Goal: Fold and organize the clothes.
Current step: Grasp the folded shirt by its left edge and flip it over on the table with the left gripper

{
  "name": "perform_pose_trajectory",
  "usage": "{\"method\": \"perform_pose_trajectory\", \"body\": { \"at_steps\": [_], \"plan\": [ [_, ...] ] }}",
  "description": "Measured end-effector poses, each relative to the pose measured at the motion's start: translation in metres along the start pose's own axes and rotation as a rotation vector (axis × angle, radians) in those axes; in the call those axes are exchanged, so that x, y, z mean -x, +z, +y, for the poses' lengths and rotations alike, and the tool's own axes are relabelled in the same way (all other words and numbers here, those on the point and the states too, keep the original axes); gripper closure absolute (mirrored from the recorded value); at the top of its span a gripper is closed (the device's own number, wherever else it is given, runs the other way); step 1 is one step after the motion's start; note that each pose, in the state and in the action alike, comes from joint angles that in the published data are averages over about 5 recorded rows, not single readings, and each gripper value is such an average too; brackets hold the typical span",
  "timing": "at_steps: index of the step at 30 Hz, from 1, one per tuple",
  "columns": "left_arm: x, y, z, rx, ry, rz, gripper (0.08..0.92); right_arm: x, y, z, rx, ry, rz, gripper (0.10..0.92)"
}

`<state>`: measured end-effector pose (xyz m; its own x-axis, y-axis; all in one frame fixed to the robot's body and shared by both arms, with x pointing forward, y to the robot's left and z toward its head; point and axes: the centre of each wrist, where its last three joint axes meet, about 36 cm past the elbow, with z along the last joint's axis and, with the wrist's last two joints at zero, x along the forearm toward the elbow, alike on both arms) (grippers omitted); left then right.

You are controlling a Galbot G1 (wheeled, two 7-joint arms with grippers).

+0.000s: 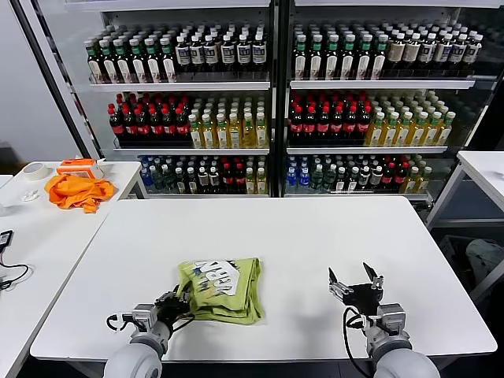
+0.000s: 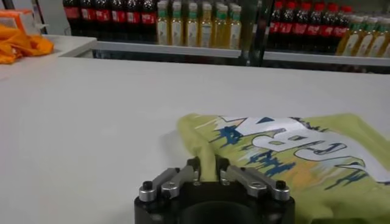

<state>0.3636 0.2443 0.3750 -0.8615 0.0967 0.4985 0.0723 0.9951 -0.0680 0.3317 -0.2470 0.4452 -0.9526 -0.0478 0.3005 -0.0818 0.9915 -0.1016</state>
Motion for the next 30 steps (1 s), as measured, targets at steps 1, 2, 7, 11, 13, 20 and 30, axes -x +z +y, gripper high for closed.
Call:
{"method": "perform_pose_trajectory", "body": {
  "at_steps": [1,2,7,11,13,20,30],
  "plan": [
    [-0.001,-0.001,0.001,0.003,-0.002,-0.004,0.829,0.000,0.000,0.000,0.000,0.000,-0.001,0.200],
    [-0.001,-0.002,0.002,0.007,-0.006,-0.008,0.857,0.000,-0.001,0.001,0.001,-0.001,-0.002,0.200],
    [-0.013,-0.018,0.012,0.043,-0.028,-0.039,0.898,0.002,-0.002,0.002,0.000,-0.005,-0.006,0.200],
    [-0.028,-0.040,0.029,0.099,-0.063,-0.075,0.897,0.003,-0.002,0.003,-0.001,-0.007,-0.005,0.200],
    [-0.037,-0.051,0.042,0.138,-0.094,-0.091,0.897,0.003,-0.002,0.004,0.000,-0.008,-0.004,0.200],
    [-0.073,-0.094,0.112,0.300,-0.242,-0.119,0.897,0.005,-0.002,0.008,0.009,-0.017,-0.008,0.200],
    [-0.103,-0.121,0.109,0.433,-0.237,-0.173,0.897,0.000,-0.001,0.010,0.010,-0.013,-0.012,0.200]
  ]
}}
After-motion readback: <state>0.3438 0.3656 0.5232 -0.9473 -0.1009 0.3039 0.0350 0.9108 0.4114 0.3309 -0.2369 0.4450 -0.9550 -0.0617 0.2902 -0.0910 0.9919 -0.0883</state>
